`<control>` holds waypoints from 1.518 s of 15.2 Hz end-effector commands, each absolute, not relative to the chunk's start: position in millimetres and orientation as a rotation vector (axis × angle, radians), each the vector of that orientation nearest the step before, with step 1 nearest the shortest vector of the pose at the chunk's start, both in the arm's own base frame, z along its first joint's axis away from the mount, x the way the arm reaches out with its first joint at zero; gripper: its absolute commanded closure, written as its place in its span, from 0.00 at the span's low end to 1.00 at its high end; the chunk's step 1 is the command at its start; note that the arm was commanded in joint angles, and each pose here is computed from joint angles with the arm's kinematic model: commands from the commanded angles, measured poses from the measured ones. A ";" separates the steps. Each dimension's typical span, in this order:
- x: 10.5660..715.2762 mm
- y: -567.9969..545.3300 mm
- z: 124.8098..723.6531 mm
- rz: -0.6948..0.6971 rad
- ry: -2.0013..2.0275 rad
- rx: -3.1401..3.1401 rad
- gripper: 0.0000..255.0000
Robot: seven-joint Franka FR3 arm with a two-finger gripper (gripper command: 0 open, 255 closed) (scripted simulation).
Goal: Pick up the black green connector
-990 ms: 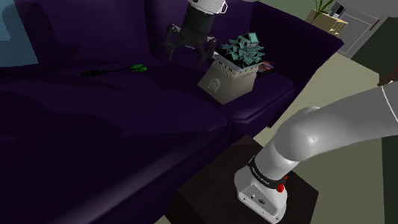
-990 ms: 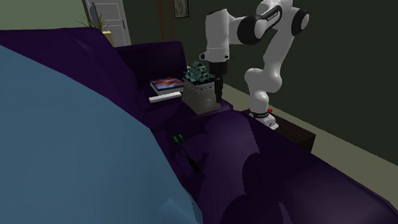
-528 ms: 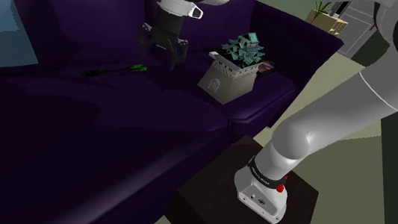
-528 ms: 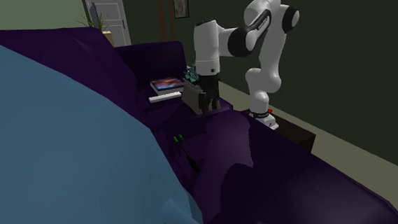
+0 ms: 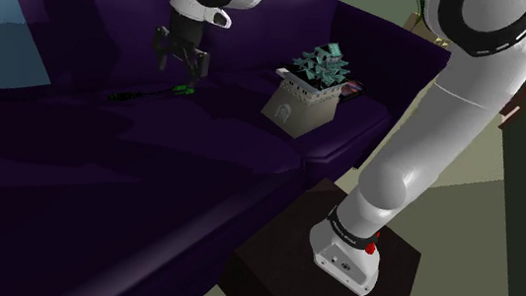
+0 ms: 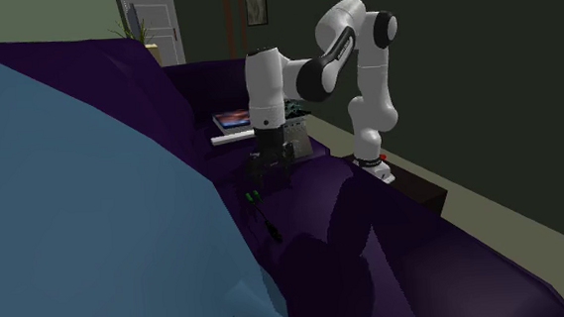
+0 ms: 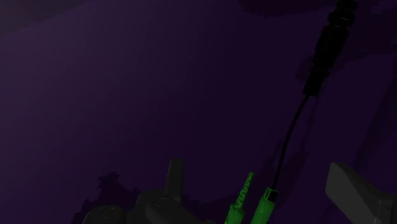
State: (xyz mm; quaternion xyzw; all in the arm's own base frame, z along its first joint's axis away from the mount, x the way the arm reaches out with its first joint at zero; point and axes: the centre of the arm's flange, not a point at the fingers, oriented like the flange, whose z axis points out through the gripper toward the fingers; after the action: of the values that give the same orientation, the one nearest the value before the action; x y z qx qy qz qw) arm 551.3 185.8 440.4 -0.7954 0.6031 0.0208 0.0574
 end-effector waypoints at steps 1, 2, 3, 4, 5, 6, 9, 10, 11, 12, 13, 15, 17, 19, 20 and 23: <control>577.3 183.7 426.7 0.067 1.941 -2.314 0.00; 589.0 182.6 421.7 0.069 1.991 -2.268 0.00; 600.5 181.0 416.7 0.071 2.039 -2.221 0.00; 600.5 181.0 411.4 0.071 2.039 -2.221 0.00; 600.5 181.0 406.1 0.071 2.039 -2.221 0.00; 600.5 181.0 400.8 0.071 2.039 -2.221 0.00; 600.5 181.0 385.0 0.071 2.039 -2.221 0.00; 600.5 181.0 379.7 0.071 2.039 -2.221 0.00; 600.5 181.0 376.7 0.071 2.039 -2.221 0.00; 600.5 181.0 376.7 0.071 2.039 -2.221 0.00; 600.5 181.0 376.7 0.071 2.039 -2.221 0.00; 600.2 181.3 376.4 0.071 2.039 -2.221 1.00; 601.1 181.5 376.2 0.071 2.039 -2.221 1.00; 602.1 181.5 374.6 0.071 2.039 -2.221 1.00; 602.4 182.2 373.9 0.071 2.039 -2.221 1.00; 600.5 181.0 376.7 0.071 2.039 -2.221 1.00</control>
State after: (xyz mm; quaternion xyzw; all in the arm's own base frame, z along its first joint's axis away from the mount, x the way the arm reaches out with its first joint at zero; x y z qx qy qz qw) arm 599.9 183.8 381.2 -0.7362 0.6735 0.0221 0.0631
